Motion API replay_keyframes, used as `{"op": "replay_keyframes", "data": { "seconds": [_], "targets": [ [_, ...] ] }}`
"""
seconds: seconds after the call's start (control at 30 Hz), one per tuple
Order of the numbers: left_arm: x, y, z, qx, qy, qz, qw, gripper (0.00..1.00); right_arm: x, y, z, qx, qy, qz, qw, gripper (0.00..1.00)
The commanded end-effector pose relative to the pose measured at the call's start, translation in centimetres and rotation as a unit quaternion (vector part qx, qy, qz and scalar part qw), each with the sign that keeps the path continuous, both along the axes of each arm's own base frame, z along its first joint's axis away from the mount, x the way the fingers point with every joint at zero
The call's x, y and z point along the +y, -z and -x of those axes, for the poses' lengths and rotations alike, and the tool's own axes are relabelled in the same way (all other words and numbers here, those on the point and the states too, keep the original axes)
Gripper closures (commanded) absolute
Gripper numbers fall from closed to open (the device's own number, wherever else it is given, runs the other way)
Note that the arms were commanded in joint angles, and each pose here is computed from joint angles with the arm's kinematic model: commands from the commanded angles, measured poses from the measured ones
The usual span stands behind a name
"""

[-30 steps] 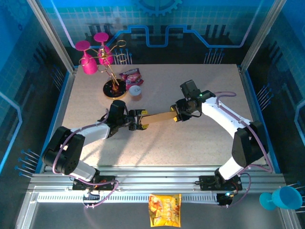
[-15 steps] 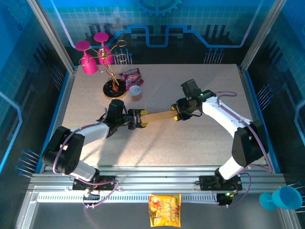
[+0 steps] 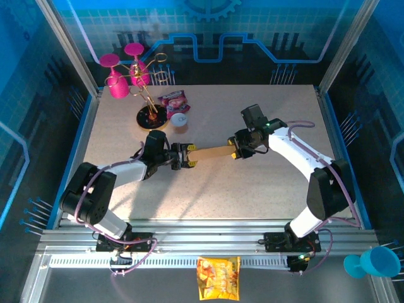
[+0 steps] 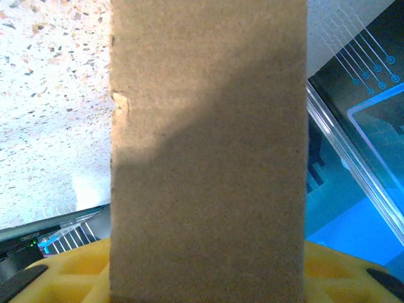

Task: Fold the paper box

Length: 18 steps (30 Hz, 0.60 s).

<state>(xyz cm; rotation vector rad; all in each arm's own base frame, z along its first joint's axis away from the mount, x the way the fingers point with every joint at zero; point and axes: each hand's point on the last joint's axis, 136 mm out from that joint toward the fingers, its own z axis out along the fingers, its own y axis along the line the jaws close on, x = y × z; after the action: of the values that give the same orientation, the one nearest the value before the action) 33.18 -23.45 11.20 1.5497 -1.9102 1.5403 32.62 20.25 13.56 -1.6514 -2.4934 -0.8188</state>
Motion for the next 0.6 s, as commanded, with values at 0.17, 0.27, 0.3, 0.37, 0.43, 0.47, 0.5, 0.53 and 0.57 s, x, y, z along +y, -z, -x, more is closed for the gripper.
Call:
{"op": "replay_keyframes", "data": {
  "seconds": [0.17,0.27,0.3,0.37,0.43,0.47,0.5,0.53,0.57],
  "targets": [
    [-0.66,-1.03,-1.32,0.111,-0.063,0.081,0.988,0.51,-0.49,1.30,1.04,0.033,-0.009,0.019,0.999,0.64],
    [-0.77,-1.00,-1.36,0.111,-0.061,0.081,0.989,0.50,-0.50,1.34,1.03,0.034,-0.008,0.018,0.999,0.64],
    [-0.78,-1.04,-1.40,0.109,-0.062,0.082,0.989,0.50,-0.53,1.36,1.04,0.034,-0.008,0.019,0.999,0.64],
    [-0.79,-1.07,-1.47,0.108,-0.064,0.081,0.989,0.51,-0.54,1.39,1.03,0.034,-0.008,0.018,0.999,0.64],
    [-0.93,-1.07,-1.57,0.108,-0.062,0.080,0.989,0.51,-0.44,1.44,1.12,0.036,-0.009,0.016,0.999,0.64],
    [-1.06,-1.06,-1.62,0.108,-0.060,0.080,0.989,0.51,-0.38,1.45,1.12,0.036,-0.009,0.015,0.999,0.64],
    [-1.16,-1.07,-1.70,0.108,-0.060,0.080,0.989,0.51,-0.39,1.45,1.11,0.035,-0.009,0.015,0.999,0.64],
    [-1.19,-1.05,-1.78,0.108,-0.060,0.080,0.989,0.52,-0.39,1.40,1.07,0.035,-0.008,0.015,0.999,0.64],
    [-1.25,-1.03,-1.81,0.108,-0.060,0.080,0.989,0.54,-0.36,1.42,1.08,0.035,-0.008,0.014,0.999,0.64]
  ]
}}
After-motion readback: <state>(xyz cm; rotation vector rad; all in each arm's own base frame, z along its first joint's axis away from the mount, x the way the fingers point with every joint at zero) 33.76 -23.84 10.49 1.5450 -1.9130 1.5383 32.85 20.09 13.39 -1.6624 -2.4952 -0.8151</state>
